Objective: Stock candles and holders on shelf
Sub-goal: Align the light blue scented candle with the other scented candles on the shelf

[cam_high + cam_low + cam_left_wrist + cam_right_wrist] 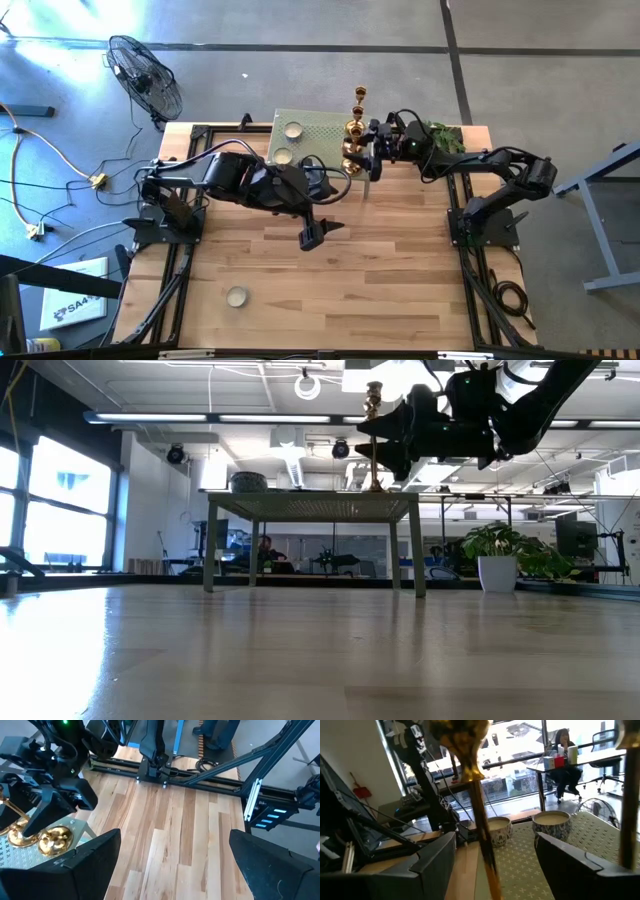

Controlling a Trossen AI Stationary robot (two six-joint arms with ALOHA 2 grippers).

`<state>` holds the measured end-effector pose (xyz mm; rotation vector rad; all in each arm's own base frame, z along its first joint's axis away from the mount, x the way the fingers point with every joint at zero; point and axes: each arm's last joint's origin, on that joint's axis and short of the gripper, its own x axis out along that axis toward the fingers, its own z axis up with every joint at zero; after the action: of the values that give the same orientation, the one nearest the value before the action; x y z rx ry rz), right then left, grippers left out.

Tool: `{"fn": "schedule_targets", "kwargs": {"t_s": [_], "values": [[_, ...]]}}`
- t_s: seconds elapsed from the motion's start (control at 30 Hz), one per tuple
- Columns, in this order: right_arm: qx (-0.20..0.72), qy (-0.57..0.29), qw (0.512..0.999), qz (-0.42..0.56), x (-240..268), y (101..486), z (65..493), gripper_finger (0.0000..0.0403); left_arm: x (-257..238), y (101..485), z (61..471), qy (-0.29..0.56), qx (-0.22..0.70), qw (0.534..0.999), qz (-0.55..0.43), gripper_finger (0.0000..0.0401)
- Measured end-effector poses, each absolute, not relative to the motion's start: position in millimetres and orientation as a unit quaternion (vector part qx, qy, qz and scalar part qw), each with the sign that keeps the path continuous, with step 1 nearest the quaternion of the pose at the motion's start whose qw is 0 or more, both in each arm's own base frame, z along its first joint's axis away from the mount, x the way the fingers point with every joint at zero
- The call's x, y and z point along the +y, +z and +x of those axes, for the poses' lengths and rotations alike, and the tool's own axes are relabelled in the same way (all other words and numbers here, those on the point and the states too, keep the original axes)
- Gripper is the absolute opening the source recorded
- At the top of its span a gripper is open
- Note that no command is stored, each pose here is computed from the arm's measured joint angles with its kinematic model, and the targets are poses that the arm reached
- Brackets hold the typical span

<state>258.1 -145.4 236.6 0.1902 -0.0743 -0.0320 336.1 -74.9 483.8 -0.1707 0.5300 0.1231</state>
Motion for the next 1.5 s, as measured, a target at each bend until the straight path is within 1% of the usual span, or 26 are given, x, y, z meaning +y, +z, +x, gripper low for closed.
{"fn": "schedule_targets", "kwargs": {"t_s": [0.13,0.3,0.53,0.8,1.0,1.13,1.27,1.37,1.43,1.5], "values": [[-0.030,-0.001,0.995,0.094,-143.9,237.0,257.5,0.0266,-75.0,482.9,335.5,0.058,0.267,0.958,-0.084,0.0367],[-0.026,0.001,0.998,0.058,-138.9,245.4,252.6,0.0266,-74.7,481.6,334.7,0.059,0.275,0.956,-0.081,0.0367],[-0.003,-0.026,0.999,0.036,-135.2,256.9,238.9,0.0266,-74.6,480.4,333.9,0.060,0.281,0.954,-0.079,0.0367],[0.037,-0.088,0.995,0.030,-130.3,268.4,217.9,0.0266,-74.1,480.2,333.8,0.067,0.281,0.954,-0.077,0.0367],[0.053,-0.120,0.991,0.023,-115.8,285.2,193.0,0.0266,-73.6,480.2,333.6,0.074,0.281,0.955,-0.066,0.0367],[0.054,-0.127,0.990,0.025,-102.2,297.4,171.5,0.0266,-72.1,489.9,327.0,0.066,0.256,0.961,-0.084,0.0367],[0.049,-0.135,0.989,0.027,-86.6,308.1,147.8,0.0266,-67.8,504.1,311.8,0.071,0.228,0.967,-0.088,0.0367],[0.036,-0.142,0.988,0.045,-75.0,314.7,129.5,0.0266,-64.8,511.8,300.8,0.074,0.216,0.970,-0.083,0.0367],[0.027,-0.138,0.989,0.054,-66.7,318.0,117.4,0.0266,-62.3,515.9,290.5,0.073,0.219,0.970,-0.078,0.0367],[0.015,-0.129,0.990,0.061,-58.7,321.1,106.1,0.0266,-59.8,516.5,277.3,0.067,0.243,0.965,-0.073,0.0367]]}}
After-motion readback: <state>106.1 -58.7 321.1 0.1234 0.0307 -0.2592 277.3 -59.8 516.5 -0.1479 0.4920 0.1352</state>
